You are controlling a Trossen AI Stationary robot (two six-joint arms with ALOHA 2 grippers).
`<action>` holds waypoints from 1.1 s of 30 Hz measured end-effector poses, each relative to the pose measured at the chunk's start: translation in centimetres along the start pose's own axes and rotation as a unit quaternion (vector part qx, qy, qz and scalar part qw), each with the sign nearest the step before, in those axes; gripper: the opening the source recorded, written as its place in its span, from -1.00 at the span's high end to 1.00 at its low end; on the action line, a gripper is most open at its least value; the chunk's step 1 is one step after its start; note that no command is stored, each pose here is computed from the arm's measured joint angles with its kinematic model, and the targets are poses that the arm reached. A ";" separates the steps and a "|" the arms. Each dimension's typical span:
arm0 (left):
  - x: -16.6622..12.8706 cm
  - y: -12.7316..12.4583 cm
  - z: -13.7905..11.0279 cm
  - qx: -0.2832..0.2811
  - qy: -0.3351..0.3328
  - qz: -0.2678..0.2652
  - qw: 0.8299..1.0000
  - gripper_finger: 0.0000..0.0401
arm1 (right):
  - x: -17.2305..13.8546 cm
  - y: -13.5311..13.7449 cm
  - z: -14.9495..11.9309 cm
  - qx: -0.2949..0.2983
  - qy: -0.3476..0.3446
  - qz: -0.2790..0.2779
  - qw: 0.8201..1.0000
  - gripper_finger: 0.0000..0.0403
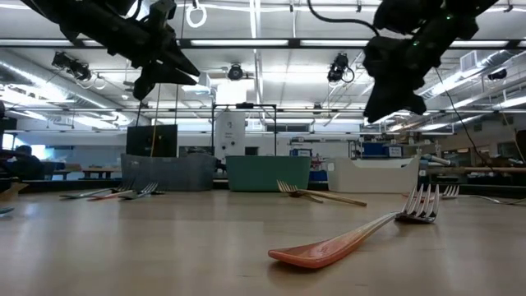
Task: Sort silverware by color (type)
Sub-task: Put the gold fork into the green bin
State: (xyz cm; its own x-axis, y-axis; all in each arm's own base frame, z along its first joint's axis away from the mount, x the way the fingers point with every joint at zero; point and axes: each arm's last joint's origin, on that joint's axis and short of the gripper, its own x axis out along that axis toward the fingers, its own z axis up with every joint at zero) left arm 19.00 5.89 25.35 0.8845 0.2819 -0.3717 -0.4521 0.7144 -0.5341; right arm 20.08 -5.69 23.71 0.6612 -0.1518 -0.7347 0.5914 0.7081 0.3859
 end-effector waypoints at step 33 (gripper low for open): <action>0.0 0.0 0.0 0.030 -0.001 0.001 1.000 0.51 | 13.7 4.6 -2.2 0.044 0.060 0.054 0.996 0.37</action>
State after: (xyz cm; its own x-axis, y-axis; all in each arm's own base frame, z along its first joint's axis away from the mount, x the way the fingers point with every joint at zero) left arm 19.00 5.90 25.35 0.8840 0.2841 -0.3714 -0.4458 0.7514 -0.4864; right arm 30.83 -2.97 14.22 0.6670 0.0094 -0.7450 0.5613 0.6512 0.5108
